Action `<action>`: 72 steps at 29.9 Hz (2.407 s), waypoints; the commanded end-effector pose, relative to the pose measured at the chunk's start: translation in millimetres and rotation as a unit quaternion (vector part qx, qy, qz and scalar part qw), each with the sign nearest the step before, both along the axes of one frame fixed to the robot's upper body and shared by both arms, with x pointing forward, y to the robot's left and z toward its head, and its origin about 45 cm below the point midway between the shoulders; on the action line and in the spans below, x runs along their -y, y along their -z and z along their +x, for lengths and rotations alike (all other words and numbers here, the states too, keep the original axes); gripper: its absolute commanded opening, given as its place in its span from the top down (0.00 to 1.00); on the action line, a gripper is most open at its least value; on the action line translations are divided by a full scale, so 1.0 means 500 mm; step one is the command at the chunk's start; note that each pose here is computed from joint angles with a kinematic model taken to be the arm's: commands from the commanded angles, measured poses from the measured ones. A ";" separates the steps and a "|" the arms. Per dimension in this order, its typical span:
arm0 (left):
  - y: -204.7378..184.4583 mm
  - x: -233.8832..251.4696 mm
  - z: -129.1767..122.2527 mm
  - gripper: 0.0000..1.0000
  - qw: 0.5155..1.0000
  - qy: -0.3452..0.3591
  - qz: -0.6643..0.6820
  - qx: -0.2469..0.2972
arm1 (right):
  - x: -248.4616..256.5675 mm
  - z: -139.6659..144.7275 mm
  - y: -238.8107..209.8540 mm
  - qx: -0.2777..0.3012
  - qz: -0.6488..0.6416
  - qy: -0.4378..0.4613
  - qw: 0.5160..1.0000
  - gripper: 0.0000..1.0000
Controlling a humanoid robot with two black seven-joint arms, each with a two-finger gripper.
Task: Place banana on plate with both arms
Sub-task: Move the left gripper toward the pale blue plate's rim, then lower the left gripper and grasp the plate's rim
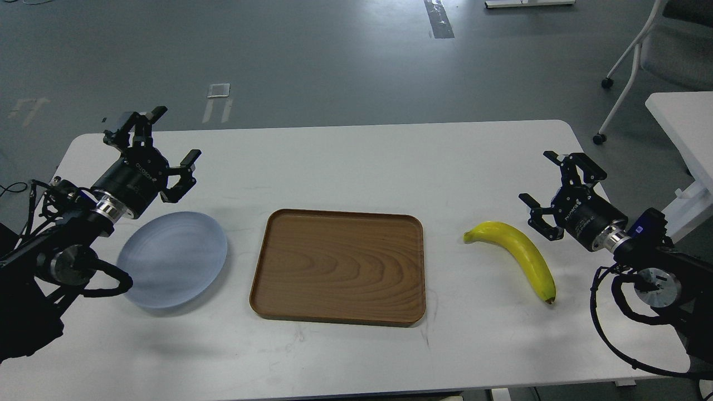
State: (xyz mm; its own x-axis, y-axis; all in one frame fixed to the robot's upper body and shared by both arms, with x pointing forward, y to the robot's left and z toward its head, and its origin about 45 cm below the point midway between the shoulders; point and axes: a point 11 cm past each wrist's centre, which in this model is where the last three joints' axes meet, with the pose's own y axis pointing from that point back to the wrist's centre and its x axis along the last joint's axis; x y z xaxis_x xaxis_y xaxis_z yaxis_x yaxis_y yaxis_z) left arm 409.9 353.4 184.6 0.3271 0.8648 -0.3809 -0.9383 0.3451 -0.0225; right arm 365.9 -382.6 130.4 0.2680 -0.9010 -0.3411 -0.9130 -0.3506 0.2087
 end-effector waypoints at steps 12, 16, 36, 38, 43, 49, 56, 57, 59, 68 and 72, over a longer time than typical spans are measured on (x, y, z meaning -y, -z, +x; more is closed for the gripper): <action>-0.012 -0.044 0.002 0.00 1.000 -0.018 0.024 0.004 | -0.003 0.002 -0.001 0.000 -0.001 -0.003 1.000 0.00; -0.050 -0.053 0.015 0.00 0.999 -0.013 0.041 0.028 | -0.002 0.002 -0.001 0.001 -0.002 -0.002 1.000 0.00; -0.118 -0.051 -0.080 0.00 0.661 0.337 0.661 0.112 | 0.007 0.009 -0.017 0.007 -0.010 -0.005 1.000 0.00; -0.094 -0.088 -0.097 0.00 0.617 0.353 0.698 0.089 | 0.005 0.009 -0.017 0.007 -0.009 -0.006 1.000 0.00; -0.025 -0.192 -0.141 0.01 0.563 0.352 0.747 0.037 | 0.004 0.006 -0.013 0.004 -0.009 -0.007 1.000 0.00; 0.021 -0.214 -0.148 0.05 0.560 0.348 0.752 0.018 | 0.000 0.006 -0.011 0.004 -0.009 -0.009 1.000 0.00; 0.072 -0.225 -0.158 0.14 0.579 0.345 0.739 -0.016 | -0.005 0.008 -0.010 0.004 -0.007 -0.010 1.000 0.00; 0.073 -0.226 -0.158 0.14 0.580 0.344 0.738 -0.018 | -0.005 0.008 -0.010 0.004 -0.007 -0.010 1.000 0.00; 0.083 -0.228 -0.158 0.17 0.587 0.339 0.734 -0.026 | -0.006 0.008 -0.010 0.004 -0.007 -0.011 1.000 0.00; 0.099 -0.228 -0.161 0.39 0.589 0.343 0.731 -0.035 | -0.004 0.008 -0.011 0.004 -0.007 -0.010 1.000 0.00; 0.101 -0.223 -0.160 0.61 0.599 0.339 0.725 -0.035 | -0.004 0.008 -0.011 0.004 -0.007 -0.010 1.000 0.00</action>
